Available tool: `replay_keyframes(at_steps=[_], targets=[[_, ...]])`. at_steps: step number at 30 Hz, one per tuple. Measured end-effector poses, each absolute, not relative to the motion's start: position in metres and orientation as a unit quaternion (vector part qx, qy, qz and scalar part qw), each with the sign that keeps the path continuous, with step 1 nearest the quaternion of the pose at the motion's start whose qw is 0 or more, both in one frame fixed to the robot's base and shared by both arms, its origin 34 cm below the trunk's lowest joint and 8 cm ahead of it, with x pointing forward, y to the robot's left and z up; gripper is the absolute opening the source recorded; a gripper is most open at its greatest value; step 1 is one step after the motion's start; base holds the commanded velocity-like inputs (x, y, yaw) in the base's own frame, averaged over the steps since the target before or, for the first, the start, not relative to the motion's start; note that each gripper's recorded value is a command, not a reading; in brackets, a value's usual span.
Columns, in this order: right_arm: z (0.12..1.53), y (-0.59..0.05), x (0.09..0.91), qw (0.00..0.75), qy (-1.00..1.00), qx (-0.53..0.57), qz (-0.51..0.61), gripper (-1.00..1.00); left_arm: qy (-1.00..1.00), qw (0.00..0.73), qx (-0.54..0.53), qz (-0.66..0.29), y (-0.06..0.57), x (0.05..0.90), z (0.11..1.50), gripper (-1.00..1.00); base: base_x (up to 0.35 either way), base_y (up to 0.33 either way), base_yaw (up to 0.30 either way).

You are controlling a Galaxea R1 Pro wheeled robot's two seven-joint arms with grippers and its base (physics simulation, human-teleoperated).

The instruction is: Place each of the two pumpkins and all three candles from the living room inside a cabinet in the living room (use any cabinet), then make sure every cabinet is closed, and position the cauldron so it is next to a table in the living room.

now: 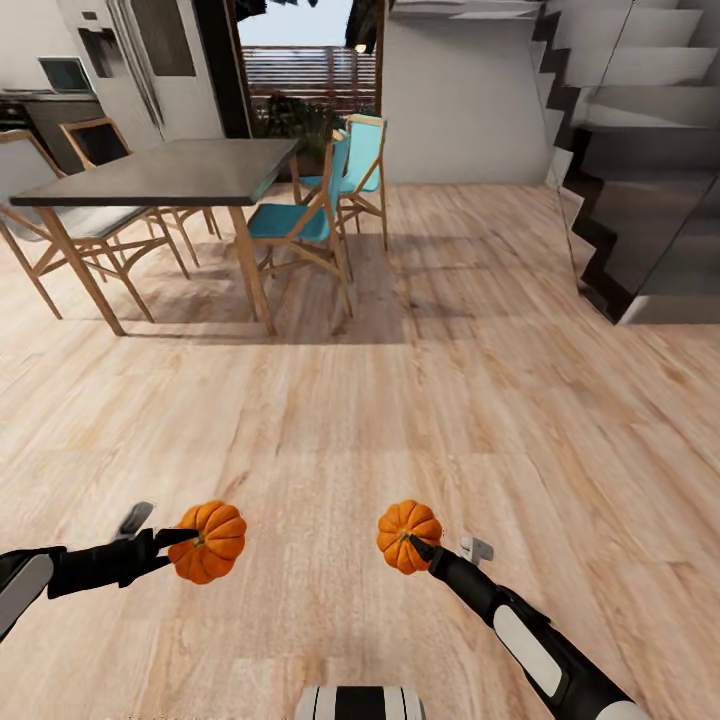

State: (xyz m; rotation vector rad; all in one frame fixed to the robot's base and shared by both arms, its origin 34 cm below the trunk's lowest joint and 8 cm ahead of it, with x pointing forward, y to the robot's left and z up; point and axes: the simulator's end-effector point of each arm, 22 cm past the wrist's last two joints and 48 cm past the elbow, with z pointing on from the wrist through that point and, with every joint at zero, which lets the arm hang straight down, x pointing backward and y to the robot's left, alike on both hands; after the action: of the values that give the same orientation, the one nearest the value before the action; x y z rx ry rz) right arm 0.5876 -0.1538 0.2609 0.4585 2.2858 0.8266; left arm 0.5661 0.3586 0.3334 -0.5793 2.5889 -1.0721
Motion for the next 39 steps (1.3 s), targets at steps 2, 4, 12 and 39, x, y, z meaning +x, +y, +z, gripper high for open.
replay_keyframes(at_steps=[2,4,12,39], targets=[[0.2609,-0.1538,0.5877,0.328,0.873,0.175,0.316,-1.00,0.896,0.140,-0.201,-0.371,0.3586,0.5662,0.3334,-1.00,0.000,0.000,0.288],[0.2609,-0.1538,0.5877,0.328,0.873,0.175,0.316,-1.00,0.896,0.140,-0.200,-0.371,0.3586,0.5662,0.3334,-1.00,0.000,0.000,0.288],[0.2609,-0.1538,0.5877,0.328,0.873,0.175,0.316,-1.00,0.896,0.140,-0.200,-0.371,0.3586,0.5662,0.3334,-1.00,0.000,0.000,0.289],[0.2598,-0.1548,0.5872,0.327,0.874,0.176,0.313,-1.00,0.896,0.139,-0.202,-0.370,0.3592,0.5656,0.3326,-1.00,0.000,0.000,0.289]])
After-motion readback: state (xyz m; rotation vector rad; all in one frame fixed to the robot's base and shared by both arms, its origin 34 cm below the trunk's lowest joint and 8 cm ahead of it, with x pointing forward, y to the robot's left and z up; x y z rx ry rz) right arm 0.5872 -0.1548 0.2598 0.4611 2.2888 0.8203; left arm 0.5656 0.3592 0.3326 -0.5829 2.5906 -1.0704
